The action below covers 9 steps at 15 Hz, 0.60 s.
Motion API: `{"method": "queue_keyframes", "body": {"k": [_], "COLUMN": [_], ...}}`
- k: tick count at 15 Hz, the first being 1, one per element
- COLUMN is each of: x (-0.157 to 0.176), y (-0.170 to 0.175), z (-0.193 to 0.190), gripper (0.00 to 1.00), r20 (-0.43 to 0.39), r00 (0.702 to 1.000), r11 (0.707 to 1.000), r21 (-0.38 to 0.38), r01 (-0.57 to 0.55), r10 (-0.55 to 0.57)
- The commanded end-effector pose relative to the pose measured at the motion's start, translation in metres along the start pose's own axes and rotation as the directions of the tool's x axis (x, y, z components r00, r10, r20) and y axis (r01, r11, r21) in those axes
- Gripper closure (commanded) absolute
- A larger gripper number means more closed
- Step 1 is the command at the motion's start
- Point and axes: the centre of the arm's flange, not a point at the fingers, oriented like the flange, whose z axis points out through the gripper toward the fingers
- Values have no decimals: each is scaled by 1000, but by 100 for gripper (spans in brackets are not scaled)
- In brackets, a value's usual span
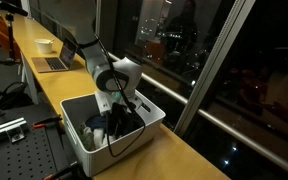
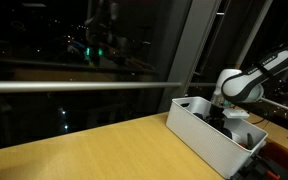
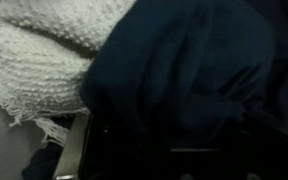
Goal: Remove the items from the white basket, put them on the table and then put them back in the white basket
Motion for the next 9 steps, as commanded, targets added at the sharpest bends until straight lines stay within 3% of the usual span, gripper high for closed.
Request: {"method": "queue_keyframes", "body": {"k": [1,3,9], "x": [-23,-25,-43], "y": [10,14,-14], "z": [-60,-102,-239], "gripper": [94,100,100], "r20": [-41,-84,-225], "r00": [999,996,974], "r11": [998,996,997], "r21": [57,85,54], "r01": [-15,-17,50], "r10": [17,24,-37]}}
